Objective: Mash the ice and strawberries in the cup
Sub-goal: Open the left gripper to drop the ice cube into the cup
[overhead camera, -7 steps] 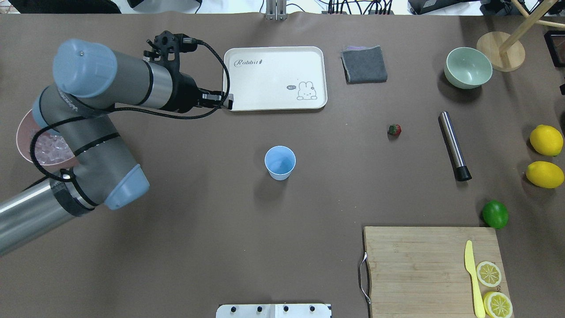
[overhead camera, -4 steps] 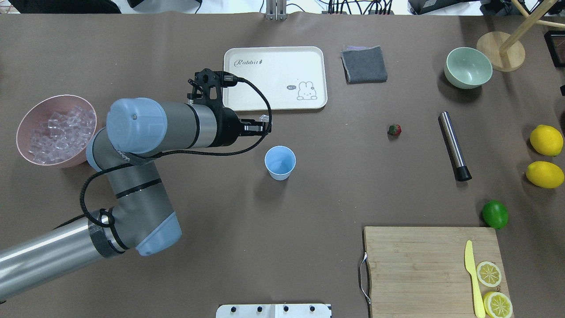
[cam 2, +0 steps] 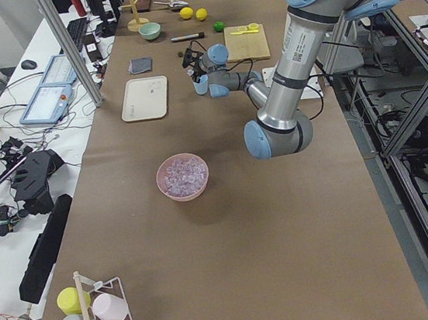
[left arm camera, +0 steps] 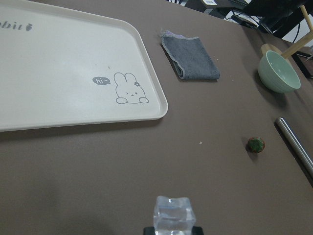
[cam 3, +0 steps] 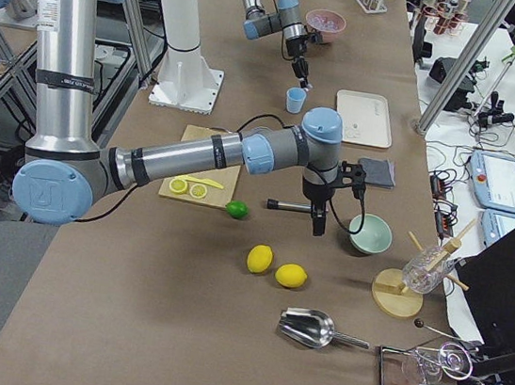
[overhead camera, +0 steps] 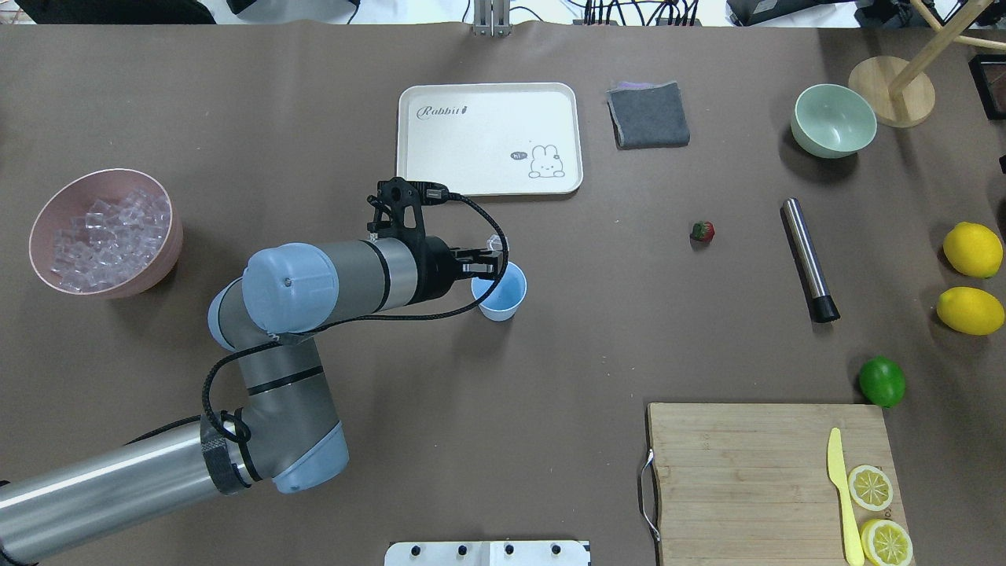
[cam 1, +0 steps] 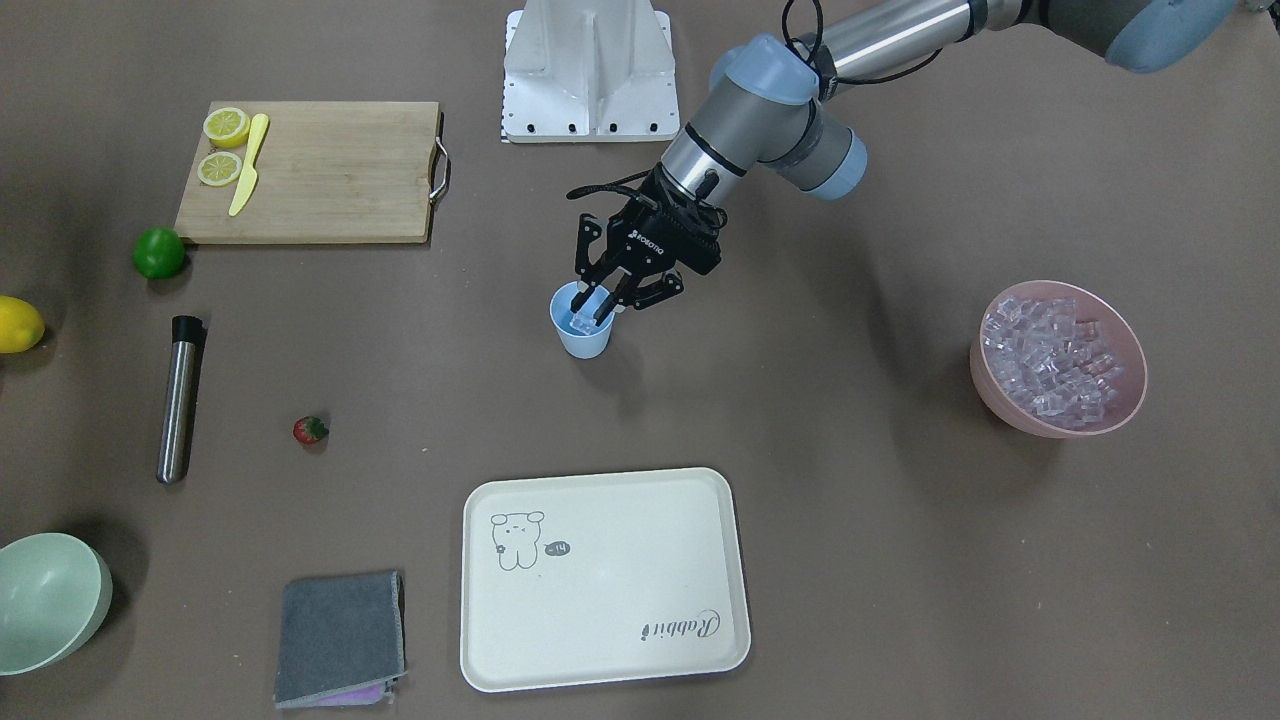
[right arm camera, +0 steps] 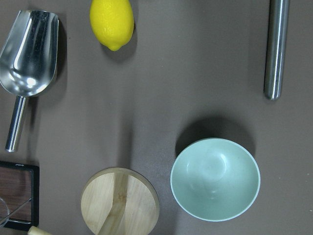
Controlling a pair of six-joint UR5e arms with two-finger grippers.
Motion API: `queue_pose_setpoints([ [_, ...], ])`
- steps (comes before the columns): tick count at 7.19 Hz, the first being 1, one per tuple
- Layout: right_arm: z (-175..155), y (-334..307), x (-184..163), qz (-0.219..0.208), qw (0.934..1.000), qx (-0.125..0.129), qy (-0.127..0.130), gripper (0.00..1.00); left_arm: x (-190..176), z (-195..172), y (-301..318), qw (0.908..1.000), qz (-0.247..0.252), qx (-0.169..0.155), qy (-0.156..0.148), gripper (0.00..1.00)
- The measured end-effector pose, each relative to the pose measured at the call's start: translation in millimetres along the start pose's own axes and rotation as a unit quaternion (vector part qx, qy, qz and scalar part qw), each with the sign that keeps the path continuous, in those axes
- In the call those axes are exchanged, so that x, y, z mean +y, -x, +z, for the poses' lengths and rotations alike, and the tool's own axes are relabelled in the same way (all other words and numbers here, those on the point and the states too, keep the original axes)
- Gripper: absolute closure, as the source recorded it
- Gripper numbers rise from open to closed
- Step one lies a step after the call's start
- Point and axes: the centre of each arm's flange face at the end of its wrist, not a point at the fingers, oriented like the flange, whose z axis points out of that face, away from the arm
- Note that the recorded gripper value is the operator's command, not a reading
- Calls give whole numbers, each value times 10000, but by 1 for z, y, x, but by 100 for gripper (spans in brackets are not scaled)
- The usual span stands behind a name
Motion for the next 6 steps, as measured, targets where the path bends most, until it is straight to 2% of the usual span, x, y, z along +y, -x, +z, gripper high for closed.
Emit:
queue_pose_setpoints([
  [4, 4, -4, 6, 34, 10000, 9, 47, 0, 9, 0, 1, 10000, -1, 92, 36, 98],
  [5, 5, -6, 9, 22, 10000, 3, 30, 0, 11, -1, 0, 9999, -5, 115, 50, 30],
  [6, 7, -9, 13, -1, 10000, -8, -4, 0, 13, 0, -1, 9999, -4, 122, 66, 23],
])
